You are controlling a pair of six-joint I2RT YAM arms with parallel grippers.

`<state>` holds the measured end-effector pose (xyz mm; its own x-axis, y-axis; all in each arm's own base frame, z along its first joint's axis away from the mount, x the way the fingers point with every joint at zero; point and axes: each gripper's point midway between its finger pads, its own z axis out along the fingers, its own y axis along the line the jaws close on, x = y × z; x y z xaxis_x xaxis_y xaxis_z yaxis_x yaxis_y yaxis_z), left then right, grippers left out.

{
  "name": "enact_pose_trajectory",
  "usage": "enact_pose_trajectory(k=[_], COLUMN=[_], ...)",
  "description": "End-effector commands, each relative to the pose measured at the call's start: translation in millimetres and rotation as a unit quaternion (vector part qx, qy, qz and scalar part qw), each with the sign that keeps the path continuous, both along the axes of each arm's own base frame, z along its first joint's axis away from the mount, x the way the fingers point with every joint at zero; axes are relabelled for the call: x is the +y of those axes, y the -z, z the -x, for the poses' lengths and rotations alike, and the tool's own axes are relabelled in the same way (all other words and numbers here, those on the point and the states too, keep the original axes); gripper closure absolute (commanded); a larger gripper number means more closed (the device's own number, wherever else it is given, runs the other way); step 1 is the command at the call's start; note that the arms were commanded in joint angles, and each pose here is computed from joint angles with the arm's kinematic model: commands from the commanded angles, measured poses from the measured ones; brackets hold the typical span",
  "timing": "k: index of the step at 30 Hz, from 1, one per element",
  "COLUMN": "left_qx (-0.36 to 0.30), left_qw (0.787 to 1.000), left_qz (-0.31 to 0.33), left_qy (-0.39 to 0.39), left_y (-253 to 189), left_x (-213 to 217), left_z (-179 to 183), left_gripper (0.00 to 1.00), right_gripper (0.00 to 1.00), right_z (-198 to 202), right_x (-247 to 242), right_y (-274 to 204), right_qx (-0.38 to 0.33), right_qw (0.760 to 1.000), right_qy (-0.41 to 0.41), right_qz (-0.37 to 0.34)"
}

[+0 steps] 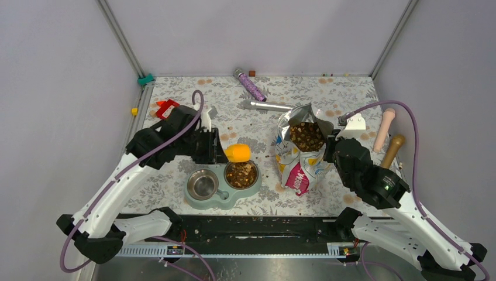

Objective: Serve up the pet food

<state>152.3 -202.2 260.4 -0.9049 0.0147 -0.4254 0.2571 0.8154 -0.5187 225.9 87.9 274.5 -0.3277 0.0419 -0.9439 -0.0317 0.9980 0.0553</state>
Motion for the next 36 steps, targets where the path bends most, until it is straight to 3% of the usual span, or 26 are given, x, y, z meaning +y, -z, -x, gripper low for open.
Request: enact_pose_trajectory(k=[1, 5, 9, 17, 21, 26, 36], left_qx=[-0.087, -0.106, -0.090, -0.007, 0.028, 0.067, 0.066], left_qw=[0.990, 0.969, 0.955, 0.961, 0.983, 0.995, 0.986], left_qz=[0.108, 0.209, 0.253, 0.227, 0.148, 0.036, -0.149], left_qy=[0.031, 0.082, 0.129, 0.155, 0.102, 0.060, 0.016], left_y=[-80, -137, -171, -168, -131, -77, -7], left_x=[-23, -51, -74, -117, -121, -114, -118], left_z=[-5, 2, 2, -13, -34, -49, -73], left_gripper=[1.00, 1.00, 1.00, 1.00, 1.00, 1.00, 1.00], right_gripper=[1.00, 1.00, 1.00, 1.00, 1.00, 1.00, 1.00], right_z=[0, 2, 5, 9, 8, 9, 16], right_x=[15, 20, 27, 34, 37, 50, 97], right_y=[-19, -22, -23, -20, -18, -14, 3], right_qx=[-0.021, -0.020, -0.017, -0.009, -0.004, 0.010, 0.057], right_qw=[0.998, 0.997, 0.996, 0.994, 0.994, 0.990, 0.969], right_qy=[-0.031, -0.048, -0.071, -0.089, -0.093, -0.125, -0.235], right_qz=[-0.045, -0.051, -0.058, -0.067, -0.063, -0.058, -0.055])
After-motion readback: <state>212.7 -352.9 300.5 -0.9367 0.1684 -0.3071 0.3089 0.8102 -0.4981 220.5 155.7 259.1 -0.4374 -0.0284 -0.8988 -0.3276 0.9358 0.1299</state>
